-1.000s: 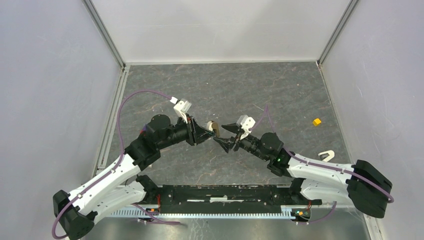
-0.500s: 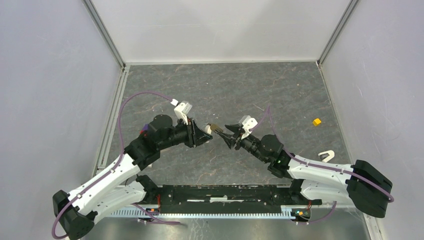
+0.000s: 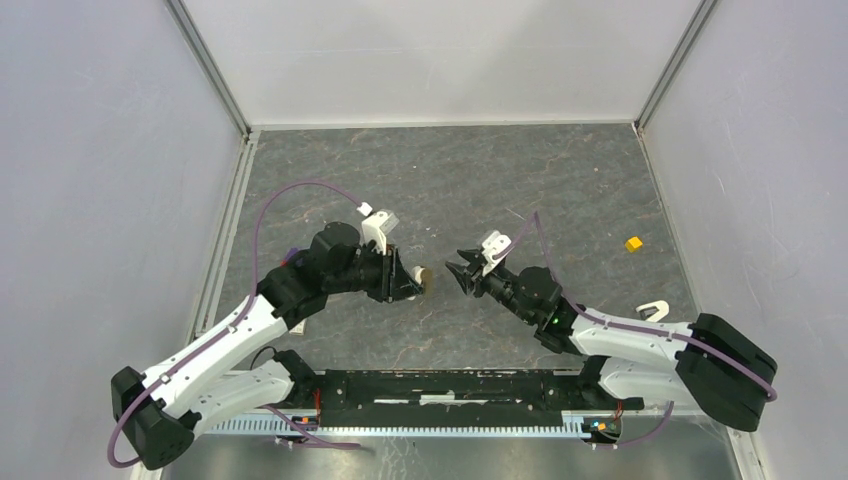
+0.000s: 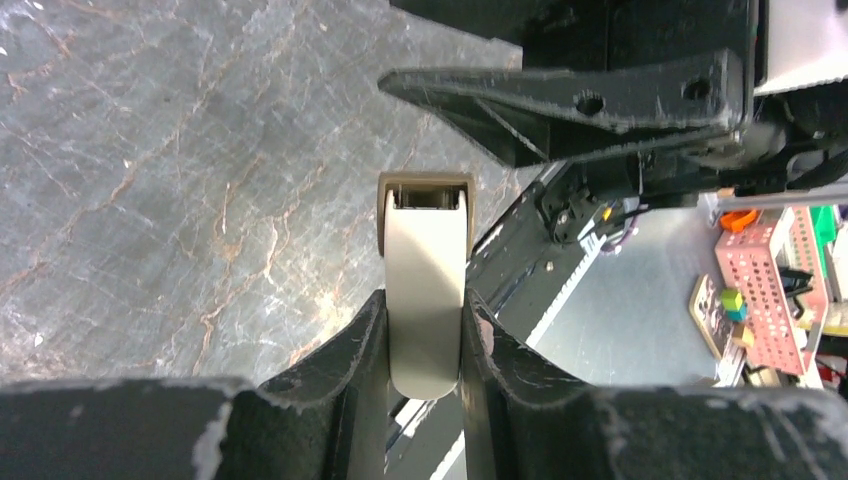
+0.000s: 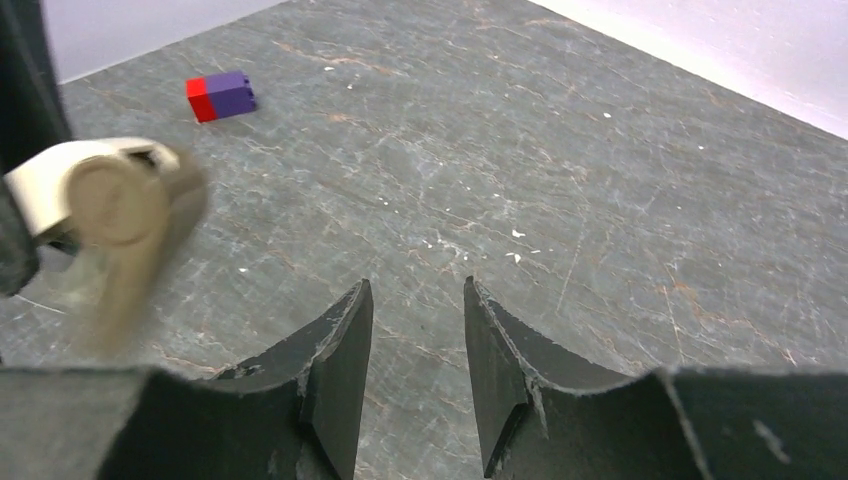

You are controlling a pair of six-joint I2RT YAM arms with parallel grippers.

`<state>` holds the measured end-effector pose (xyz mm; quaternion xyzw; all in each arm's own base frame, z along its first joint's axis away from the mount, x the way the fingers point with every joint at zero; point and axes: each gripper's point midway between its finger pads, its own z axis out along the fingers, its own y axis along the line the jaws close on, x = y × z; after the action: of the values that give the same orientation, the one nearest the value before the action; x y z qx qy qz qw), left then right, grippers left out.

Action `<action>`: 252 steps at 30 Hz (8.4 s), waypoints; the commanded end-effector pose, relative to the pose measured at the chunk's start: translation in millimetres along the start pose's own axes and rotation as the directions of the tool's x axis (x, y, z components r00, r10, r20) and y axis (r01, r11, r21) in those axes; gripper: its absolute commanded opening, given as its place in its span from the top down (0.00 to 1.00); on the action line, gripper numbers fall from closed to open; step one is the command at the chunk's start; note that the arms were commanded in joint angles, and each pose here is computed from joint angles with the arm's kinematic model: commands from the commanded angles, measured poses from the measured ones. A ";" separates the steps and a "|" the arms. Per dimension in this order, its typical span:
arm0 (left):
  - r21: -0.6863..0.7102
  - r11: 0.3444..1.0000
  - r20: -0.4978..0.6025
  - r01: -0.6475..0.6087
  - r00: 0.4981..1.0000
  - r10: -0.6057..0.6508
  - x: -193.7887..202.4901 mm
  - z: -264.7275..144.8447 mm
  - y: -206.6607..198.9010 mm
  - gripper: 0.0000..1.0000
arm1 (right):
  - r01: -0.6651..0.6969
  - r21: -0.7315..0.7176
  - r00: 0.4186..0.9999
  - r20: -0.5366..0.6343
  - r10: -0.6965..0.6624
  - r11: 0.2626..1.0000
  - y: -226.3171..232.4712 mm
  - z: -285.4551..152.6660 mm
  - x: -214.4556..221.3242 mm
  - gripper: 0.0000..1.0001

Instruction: Load the staples into the stapler

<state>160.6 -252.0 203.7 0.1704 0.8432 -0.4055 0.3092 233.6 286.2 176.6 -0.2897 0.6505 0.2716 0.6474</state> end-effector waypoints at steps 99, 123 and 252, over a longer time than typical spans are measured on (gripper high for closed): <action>-0.190 0.961 -0.038 -0.201 0.980 0.197 -55.4 -27.8 2.2 0.27 | 0.149 -0.342 0.981 -0.068 -0.183 0.928 59.8 -3.3 12.0 0.92; -0.230 0.968 0.359 0.095 0.933 -0.006 -94.9 9.6 30.8 0.09 | -0.637 0.019 0.770 -0.045 0.637 0.771 22.7 28.6 -23.0 0.91; -0.450 0.873 -0.007 -0.189 0.978 0.208 -32.9 -45.1 113.2 0.00 | 0.094 0.836 0.723 0.316 0.614 -0.541 -264.6 -366.5 157.4 0.02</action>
<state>218.6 -147.6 173.9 0.1562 0.8969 -0.1772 0.3739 161.2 -159.0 31.4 0.5543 0.7249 -0.3111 0.2654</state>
